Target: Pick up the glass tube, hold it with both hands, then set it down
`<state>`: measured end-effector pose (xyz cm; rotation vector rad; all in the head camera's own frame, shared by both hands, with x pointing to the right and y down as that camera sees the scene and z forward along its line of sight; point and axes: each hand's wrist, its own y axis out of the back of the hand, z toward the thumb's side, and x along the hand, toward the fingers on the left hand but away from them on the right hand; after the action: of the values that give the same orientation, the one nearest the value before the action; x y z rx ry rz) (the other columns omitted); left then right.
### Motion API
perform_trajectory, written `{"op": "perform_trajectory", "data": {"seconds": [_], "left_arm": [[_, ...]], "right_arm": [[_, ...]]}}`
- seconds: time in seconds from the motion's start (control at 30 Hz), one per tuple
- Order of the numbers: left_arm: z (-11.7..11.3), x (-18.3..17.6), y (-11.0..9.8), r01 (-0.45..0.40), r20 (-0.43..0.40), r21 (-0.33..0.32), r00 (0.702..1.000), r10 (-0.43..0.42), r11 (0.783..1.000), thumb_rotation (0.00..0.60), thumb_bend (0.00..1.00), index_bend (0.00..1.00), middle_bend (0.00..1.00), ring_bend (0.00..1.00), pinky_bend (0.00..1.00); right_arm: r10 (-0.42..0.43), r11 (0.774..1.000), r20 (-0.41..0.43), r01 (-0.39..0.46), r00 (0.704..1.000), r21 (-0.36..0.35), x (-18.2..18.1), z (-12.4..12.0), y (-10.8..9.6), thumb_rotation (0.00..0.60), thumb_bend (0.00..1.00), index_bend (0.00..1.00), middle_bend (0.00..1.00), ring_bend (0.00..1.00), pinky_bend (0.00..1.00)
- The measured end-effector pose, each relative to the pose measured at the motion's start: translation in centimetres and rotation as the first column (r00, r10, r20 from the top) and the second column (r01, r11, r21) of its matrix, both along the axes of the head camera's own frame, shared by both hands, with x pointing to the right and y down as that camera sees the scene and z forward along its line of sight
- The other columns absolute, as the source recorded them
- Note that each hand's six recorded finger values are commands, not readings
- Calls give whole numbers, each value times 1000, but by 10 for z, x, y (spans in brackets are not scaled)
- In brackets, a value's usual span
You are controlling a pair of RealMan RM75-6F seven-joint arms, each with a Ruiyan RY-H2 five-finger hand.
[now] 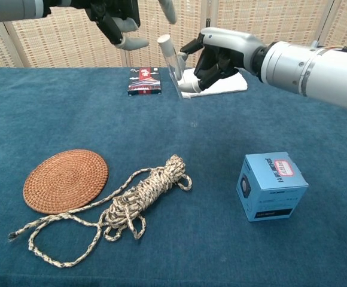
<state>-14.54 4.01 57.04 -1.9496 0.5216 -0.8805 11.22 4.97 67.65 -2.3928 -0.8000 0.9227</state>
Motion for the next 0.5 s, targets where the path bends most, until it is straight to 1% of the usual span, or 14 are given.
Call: {"op": "perform_trajectory", "data": {"seconds": [0.03,0.17,0.23,0.3,0.4,0.5], "left_arm": [[1,-4,-1,11,9,-11,1000,-11,1000,600,338,2,843,855,962],[4,-16,-5,44,38,-37,998,-42,998,600,329,0,725,736,938],[6,-24,-7,63,62,-45,996,-60,997,600,329,0,665,671,924],[9,-33,-9,80,83,-47,994,-76,996,600,329,0,620,629,908],[14,-46,-12,107,117,-48,988,-101,993,600,329,0,572,596,893],[20,-60,-13,134,151,-49,980,-125,990,600,329,0,559,584,879]], "right_arm": [[-11,1000,-21,11,1000,4,3,-1,-2,600,630,940,1000,1000,1000],[-49,998,-99,52,994,23,13,-6,-10,600,631,947,1000,1000,1000],[-68,997,-147,73,987,28,20,-10,-15,600,632,947,1000,1000,1000],[-82,996,-189,88,979,24,26,-13,-19,600,632,949,1000,1000,1000],[-111,993,-261,119,959,14,35,-16,-24,600,633,956,1000,1000,1000],[-132,990,-326,139,936,-3,43,-16,-28,600,632,956,1000,1000,1000]]}}
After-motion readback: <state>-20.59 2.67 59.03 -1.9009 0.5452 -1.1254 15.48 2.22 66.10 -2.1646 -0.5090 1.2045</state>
